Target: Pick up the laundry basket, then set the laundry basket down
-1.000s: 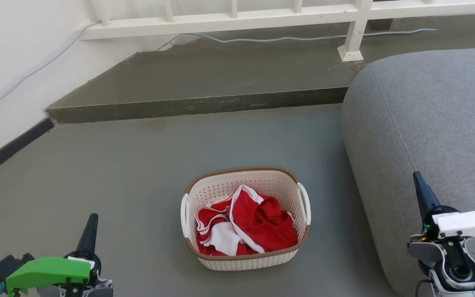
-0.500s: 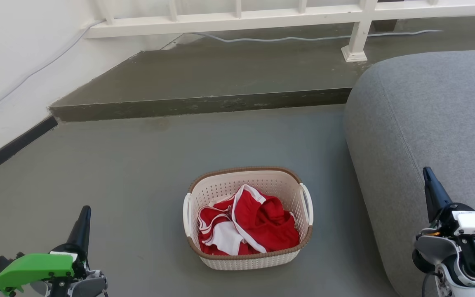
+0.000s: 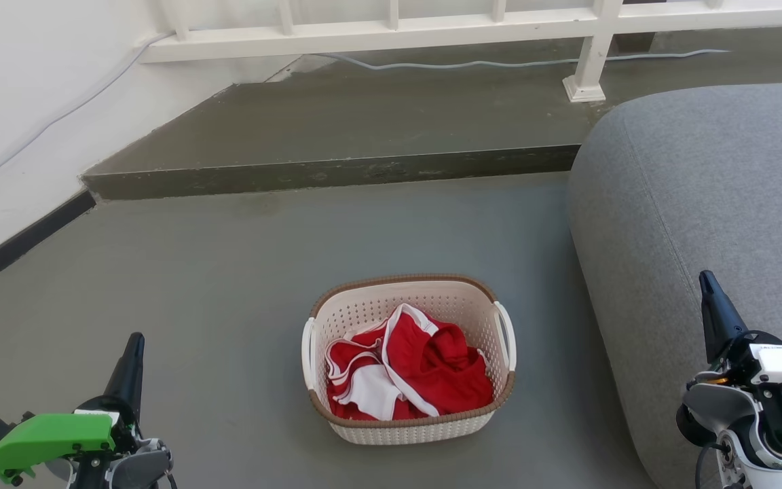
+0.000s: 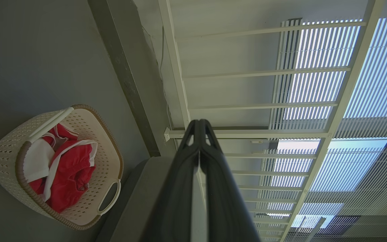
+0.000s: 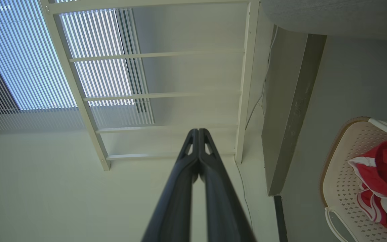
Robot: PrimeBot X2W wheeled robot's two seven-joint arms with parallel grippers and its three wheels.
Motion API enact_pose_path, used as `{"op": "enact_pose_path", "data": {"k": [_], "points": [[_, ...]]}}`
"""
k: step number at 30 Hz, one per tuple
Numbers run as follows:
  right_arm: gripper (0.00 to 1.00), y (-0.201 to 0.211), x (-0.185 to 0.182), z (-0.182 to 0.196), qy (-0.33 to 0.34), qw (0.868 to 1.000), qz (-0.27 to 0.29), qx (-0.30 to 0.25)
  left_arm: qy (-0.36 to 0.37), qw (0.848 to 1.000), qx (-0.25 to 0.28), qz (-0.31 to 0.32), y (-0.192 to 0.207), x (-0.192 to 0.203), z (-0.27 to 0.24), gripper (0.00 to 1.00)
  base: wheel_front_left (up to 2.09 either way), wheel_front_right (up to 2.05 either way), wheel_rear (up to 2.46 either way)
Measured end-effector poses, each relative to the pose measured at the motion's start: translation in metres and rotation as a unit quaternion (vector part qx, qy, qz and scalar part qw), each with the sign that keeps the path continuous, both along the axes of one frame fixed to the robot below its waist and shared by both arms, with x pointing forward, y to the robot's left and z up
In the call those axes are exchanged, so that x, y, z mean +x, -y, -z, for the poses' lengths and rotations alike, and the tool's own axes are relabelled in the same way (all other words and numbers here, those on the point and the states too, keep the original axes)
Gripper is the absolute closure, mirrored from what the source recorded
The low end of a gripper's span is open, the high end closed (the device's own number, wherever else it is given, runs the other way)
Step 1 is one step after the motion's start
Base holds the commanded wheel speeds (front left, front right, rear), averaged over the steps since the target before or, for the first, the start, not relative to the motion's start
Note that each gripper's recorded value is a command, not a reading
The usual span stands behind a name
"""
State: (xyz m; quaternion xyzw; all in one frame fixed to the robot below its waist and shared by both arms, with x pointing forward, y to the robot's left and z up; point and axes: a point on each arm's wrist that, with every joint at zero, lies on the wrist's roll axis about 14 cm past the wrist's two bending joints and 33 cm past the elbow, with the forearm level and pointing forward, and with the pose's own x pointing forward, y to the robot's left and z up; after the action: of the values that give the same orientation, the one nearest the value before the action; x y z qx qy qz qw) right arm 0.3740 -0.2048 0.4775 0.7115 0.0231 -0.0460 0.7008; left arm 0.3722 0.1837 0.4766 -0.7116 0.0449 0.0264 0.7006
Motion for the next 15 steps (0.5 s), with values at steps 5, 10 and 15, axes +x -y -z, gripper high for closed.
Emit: {"op": "enact_pose_path", "data": {"k": [5, 10, 15], "points": [[1.00, 0.0001, -0.0001, 0.0002, 0.000, 1.000, 0.000, 0.000, -0.001, 1.000, 0.000, 0.000, -0.0003, -0.0002, 0.0006, 1.00, 0.00, 0.00, 0.00], [1.00, 0.0003, -0.0002, 0.0006, -0.001, 1.000, 0.000, 0.000, -0.002, 1.000, 0.000, -0.001, -0.0005, -0.0004, 0.0015, 1.00, 0.00, 0.00, 0.00], [1.00, 0.0004, -0.0003, 0.0010, -0.002, 1.000, 0.001, 0.000, -0.003, 1.000, 0.000, -0.001, -0.0008, -0.0006, 0.0022, 1.00, 0.00, 0.00, 0.00]]}}
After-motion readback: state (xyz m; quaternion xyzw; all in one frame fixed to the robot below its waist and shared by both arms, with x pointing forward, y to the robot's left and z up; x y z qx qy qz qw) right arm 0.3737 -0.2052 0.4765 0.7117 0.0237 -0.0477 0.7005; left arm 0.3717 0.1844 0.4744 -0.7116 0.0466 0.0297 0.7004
